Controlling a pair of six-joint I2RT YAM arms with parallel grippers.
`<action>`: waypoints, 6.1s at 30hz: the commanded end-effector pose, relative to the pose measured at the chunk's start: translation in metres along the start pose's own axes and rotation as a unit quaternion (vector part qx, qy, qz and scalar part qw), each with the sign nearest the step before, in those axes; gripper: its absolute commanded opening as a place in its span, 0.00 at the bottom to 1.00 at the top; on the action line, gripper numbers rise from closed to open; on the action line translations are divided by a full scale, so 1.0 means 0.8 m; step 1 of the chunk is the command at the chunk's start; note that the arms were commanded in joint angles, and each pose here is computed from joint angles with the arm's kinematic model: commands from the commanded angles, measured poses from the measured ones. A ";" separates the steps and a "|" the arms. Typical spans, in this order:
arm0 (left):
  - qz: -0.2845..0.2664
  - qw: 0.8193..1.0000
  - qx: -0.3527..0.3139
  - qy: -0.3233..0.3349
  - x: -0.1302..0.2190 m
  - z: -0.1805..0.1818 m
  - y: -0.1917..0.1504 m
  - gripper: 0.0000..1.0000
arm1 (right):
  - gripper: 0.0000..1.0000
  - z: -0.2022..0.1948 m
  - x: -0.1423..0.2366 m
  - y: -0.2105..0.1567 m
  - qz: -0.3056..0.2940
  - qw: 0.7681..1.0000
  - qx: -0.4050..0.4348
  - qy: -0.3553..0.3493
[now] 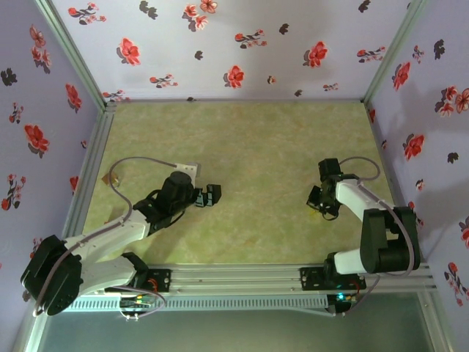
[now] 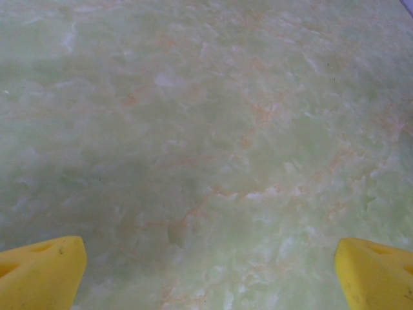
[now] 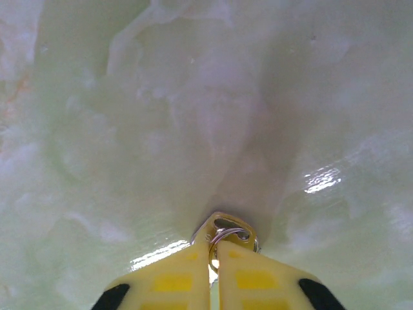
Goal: Unlock with the key
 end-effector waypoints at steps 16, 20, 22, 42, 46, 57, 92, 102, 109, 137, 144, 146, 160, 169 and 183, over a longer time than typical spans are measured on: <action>-0.005 1.000 0.005 0.003 -0.003 -0.004 0.008 0.99 | 0.00 -0.016 0.031 -0.004 -0.028 0.999 -0.019 0.001; -0.005 1.000 0.004 0.000 -0.004 -0.007 0.008 0.99 | 0.35 -0.021 0.028 -0.001 -0.031 0.999 -0.013 -0.016; -0.003 1.000 0.003 0.001 -0.005 -0.007 0.006 0.99 | 0.45 -0.024 0.022 0.000 -0.027 0.999 -0.015 -0.028; 0.000 1.000 0.000 -0.006 -0.008 -0.014 0.004 0.99 | 0.08 -0.026 -0.019 0.001 -0.020 0.997 -0.065 -0.030; 0.002 1.000 -0.003 -0.009 -0.013 -0.019 0.005 0.99 | 0.01 -0.022 -0.015 -0.001 -0.015 0.997 -0.069 -0.016; -0.007 0.998 -0.002 -0.058 -0.025 -0.067 0.021 0.99 | 0.00 0.019 0.039 -0.012 -0.012 0.990 -0.083 0.109; -0.206 0.867 0.353 -0.285 -0.035 -0.210 0.132 0.52 | 0.00 0.203 0.228 -0.069 0.016 0.829 -0.119 0.547; -0.191 0.850 0.383 -0.308 -0.049 -0.221 0.130 0.43 | 0.00 0.205 0.220 -0.075 0.021 0.832 -0.115 0.543; -0.194 0.846 0.387 -0.313 -0.048 -0.223 0.135 0.42 | 0.00 0.203 0.215 -0.079 0.024 0.832 -0.112 0.543; -0.184 0.839 0.398 -0.323 -0.061 -0.230 0.134 0.16 | 0.00 0.200 0.211 -0.092 0.036 0.826 -0.116 0.550; -0.185 0.840 0.401 -0.317 -0.065 -0.223 0.131 0.05 | 0.00 0.197 0.211 -0.096 0.042 0.824 -0.116 0.553; -0.186 0.839 0.401 -0.317 -0.065 -0.222 0.131 0.01 | 0.00 0.197 0.212 -0.097 0.044 0.822 -0.114 0.556; -0.190 0.858 0.355 -0.320 -0.056 -0.214 0.126 0.00 | 0.33 0.195 0.220 -0.098 0.026 0.836 -0.083 0.542; -0.117 0.899 0.288 -0.310 -0.063 -0.201 0.094 0.00 | 0.61 0.178 0.213 -0.088 -0.007 0.878 -0.056 0.475; 0.069 0.941 0.046 -0.328 -0.016 -0.188 0.080 0.00 | 0.65 0.178 0.221 -0.096 0.013 0.847 0.050 0.529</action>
Point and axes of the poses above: each hand's point on the last joint's axis, 136 mm out from that joint toward the fingers, its own x axis back along the fingers, its own z axis along the line the jaws close on, y = z × x, the point moved 2 cm from there along x, back along the fingers, and after that the axes turned 15 degrees about -x, right-handed, at the moved point
